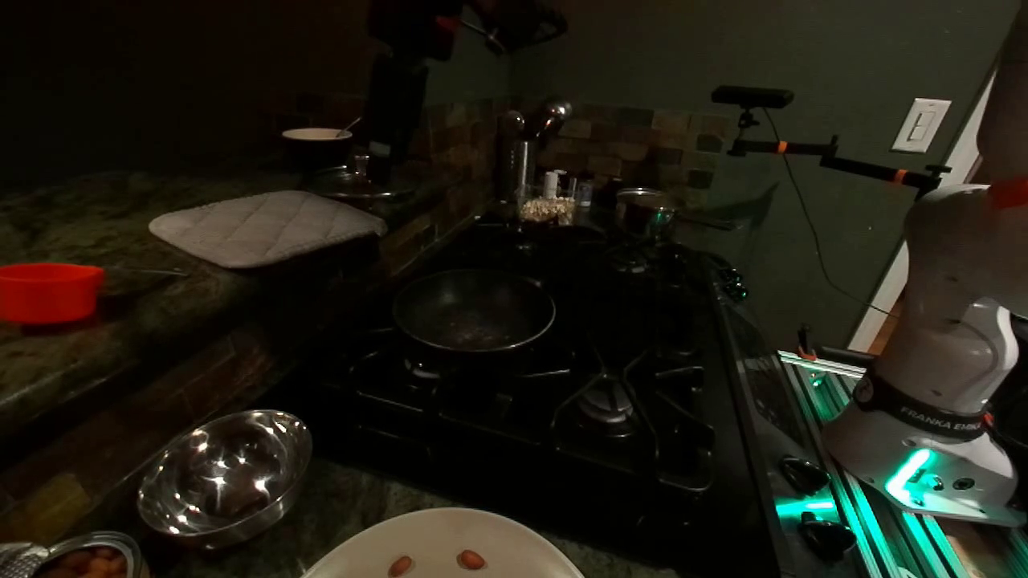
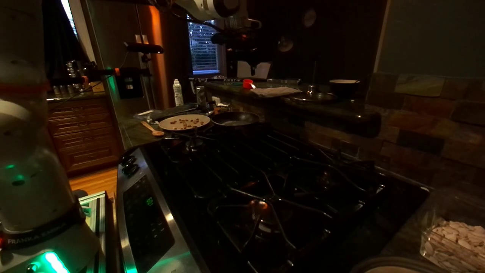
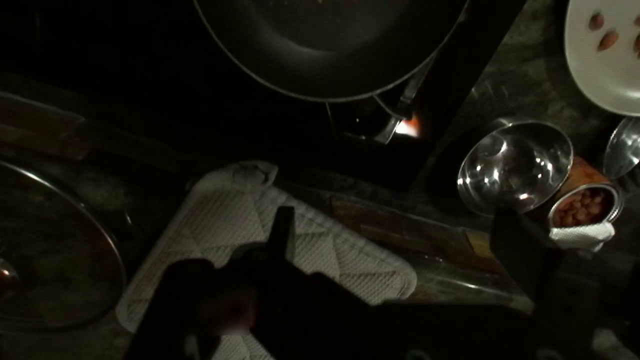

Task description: Put the white item on the stove

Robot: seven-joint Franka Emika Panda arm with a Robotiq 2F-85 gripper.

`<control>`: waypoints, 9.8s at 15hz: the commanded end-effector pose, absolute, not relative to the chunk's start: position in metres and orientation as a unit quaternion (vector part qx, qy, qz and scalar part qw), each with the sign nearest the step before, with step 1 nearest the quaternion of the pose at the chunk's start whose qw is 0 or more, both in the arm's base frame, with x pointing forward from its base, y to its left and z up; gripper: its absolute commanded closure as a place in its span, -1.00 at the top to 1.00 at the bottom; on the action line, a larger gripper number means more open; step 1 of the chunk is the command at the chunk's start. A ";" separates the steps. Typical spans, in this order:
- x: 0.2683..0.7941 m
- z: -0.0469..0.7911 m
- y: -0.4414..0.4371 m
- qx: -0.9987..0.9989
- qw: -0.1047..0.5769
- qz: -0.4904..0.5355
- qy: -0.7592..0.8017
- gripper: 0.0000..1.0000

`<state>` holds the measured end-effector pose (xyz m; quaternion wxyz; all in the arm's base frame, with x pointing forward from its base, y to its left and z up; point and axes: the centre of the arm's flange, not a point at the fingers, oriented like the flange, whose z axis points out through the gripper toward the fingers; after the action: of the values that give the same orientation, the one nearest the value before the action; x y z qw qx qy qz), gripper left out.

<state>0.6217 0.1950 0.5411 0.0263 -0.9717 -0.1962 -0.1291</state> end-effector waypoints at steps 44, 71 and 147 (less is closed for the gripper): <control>0.700 0.523 0.205 -0.978 -0.022 -0.126 -0.164 -1.00; 0.477 0.484 -0.060 -0.994 0.046 -0.092 0.019 -1.00; 0.504 0.367 0.026 -0.786 -0.049 -0.051 -0.614 1.00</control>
<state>0.4964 0.0320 0.3785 -0.0645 -0.7917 -0.6053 -0.0518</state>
